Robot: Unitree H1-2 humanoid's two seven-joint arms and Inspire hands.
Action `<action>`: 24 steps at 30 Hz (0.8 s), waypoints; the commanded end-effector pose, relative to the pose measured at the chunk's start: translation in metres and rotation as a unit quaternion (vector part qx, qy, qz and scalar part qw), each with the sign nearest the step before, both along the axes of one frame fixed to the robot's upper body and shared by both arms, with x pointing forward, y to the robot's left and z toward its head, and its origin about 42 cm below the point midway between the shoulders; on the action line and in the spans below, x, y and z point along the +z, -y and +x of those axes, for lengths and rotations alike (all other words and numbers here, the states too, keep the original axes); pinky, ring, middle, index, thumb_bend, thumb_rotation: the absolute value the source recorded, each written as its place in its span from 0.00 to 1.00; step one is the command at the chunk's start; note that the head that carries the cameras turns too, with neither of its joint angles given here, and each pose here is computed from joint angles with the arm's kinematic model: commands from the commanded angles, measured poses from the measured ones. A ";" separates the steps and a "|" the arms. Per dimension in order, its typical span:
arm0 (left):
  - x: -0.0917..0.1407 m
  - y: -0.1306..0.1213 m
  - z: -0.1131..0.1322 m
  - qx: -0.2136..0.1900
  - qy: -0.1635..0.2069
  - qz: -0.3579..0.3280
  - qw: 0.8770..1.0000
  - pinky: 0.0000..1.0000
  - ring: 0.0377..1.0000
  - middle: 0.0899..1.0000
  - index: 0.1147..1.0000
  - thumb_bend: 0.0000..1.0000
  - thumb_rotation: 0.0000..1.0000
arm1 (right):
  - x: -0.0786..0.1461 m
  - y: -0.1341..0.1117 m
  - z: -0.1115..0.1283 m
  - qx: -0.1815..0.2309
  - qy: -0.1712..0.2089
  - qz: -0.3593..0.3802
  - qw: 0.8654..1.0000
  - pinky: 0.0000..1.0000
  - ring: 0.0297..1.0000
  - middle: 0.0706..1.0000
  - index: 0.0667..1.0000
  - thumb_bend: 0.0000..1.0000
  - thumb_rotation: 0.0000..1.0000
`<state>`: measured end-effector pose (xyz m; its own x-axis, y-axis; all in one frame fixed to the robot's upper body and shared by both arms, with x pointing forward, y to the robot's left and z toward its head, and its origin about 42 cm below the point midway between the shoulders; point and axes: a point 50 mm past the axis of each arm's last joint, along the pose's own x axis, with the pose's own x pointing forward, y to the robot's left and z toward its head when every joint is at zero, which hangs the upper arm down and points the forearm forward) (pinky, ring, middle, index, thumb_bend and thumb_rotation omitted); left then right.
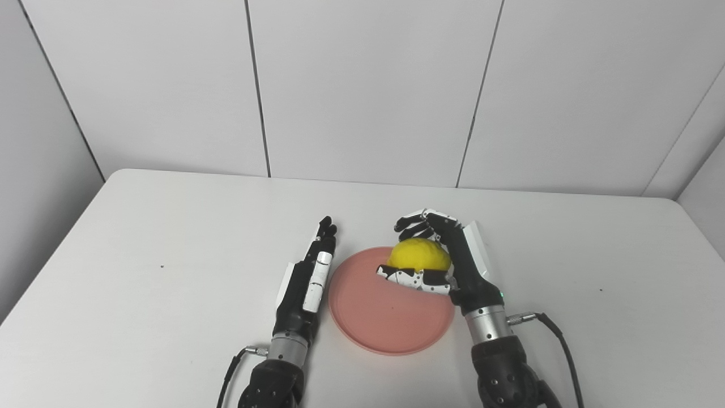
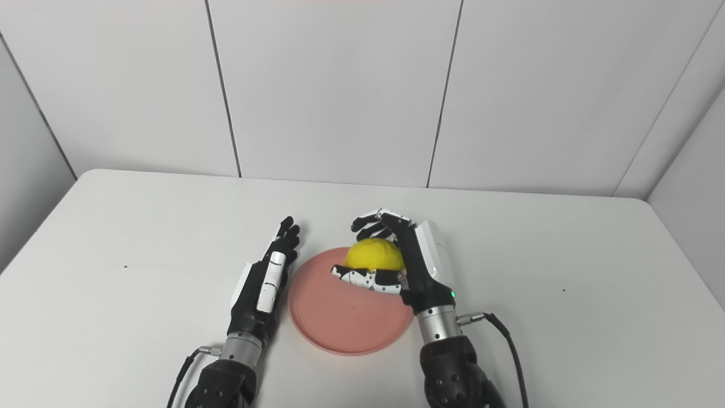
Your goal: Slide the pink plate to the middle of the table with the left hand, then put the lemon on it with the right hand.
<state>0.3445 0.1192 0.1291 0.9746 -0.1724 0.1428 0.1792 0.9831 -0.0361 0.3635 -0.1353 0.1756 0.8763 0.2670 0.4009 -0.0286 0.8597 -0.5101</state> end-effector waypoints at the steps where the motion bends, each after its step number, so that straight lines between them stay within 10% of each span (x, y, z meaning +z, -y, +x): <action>1: 0.011 0.005 0.001 0.002 0.024 -0.006 1.000 0.99 0.98 0.97 0.96 0.59 1.00 | 0.015 -0.010 0.005 0.026 0.043 0.004 0.999 0.25 0.35 0.44 0.49 0.51 0.00; 15: 0.013 0.004 0.003 0.000 0.024 -0.001 1.000 1.00 0.99 0.98 0.97 0.59 1.00 | -0.023 -0.013 0.006 0.047 -0.026 -0.074 0.996 0.28 0.34 0.44 0.51 0.50 0.00; 24: 0.016 0.003 0.003 -0.002 0.025 -0.002 1.000 1.00 1.00 0.99 0.98 0.59 1.00 | -0.027 -0.014 0.007 0.032 0.012 -0.104 0.994 0.33 0.43 0.43 0.49 0.51 0.00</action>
<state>0.3445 0.1194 0.1283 0.9762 -0.1726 0.1314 0.1784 0.9834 -0.0334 0.3674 -0.1229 0.1403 0.8711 0.3922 0.2956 -0.0927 0.7224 -0.6852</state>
